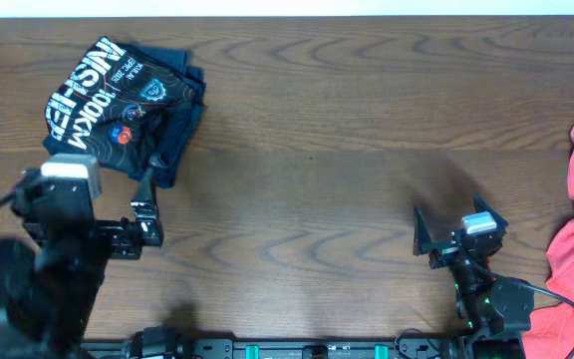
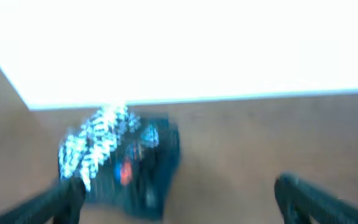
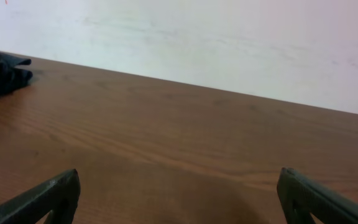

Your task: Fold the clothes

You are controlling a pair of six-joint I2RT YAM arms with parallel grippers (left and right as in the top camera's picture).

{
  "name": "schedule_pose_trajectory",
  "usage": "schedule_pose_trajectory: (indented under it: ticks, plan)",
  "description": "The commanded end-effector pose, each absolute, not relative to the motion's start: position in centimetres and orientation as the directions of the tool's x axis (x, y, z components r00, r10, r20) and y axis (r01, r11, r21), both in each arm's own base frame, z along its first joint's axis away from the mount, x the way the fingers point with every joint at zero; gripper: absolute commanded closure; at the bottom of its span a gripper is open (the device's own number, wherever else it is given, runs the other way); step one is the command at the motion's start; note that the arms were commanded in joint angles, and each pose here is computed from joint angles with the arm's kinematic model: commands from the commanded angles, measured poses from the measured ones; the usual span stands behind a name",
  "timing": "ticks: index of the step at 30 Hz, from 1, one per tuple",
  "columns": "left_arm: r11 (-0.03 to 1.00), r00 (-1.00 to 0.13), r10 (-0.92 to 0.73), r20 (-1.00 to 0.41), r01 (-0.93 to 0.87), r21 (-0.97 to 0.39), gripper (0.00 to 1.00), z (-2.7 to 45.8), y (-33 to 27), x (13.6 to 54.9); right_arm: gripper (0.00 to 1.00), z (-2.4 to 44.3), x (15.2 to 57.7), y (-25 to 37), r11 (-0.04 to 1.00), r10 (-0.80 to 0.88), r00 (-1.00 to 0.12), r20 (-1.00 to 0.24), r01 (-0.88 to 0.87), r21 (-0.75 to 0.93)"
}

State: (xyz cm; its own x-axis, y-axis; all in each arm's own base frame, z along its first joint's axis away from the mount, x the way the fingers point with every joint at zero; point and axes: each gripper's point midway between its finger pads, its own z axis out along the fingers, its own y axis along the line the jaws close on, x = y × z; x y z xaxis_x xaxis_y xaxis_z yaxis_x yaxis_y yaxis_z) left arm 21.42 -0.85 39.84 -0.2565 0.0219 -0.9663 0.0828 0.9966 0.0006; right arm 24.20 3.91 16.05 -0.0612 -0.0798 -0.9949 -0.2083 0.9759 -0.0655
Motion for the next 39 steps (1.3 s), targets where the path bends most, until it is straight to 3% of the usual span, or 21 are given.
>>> schedule_pose_trajectory:
  ticks: [1, 8, 21, 39]
  plan:
    - [0.993, -0.164, 0.048, -0.985, 0.11, 0.03, 0.02, 39.0, -1.3, 21.7, 0.01, 16.0, 24.2, 3.8, 0.976, -0.085, -0.055, -0.995, -0.207, -0.072]
    - [0.987, 0.055, 0.048, -0.997, 0.149, 0.056, 0.02, 37.3, -2.2, 21.2, 0.01, 16.0, 24.2, 3.8, 0.976, -0.085, -0.055, -0.995, -0.207, -0.072]
    - [0.984, 0.129, 0.029, -0.991, 0.173, 0.052, 0.02, 28.5, -2.7, 21.2, 0.01, 16.0, 24.2, 3.8, 0.976, -0.085, -0.055, -0.995, -0.207, -0.072]
    - [0.973, -0.137, 0.017, -0.99, 0.231, -0.015, 0.02, 14.3, -3.8, 23.9, 0.01, 16.0, 24.2, 3.8, 0.976, -0.085, -0.055, -0.995, -0.207, -0.072]
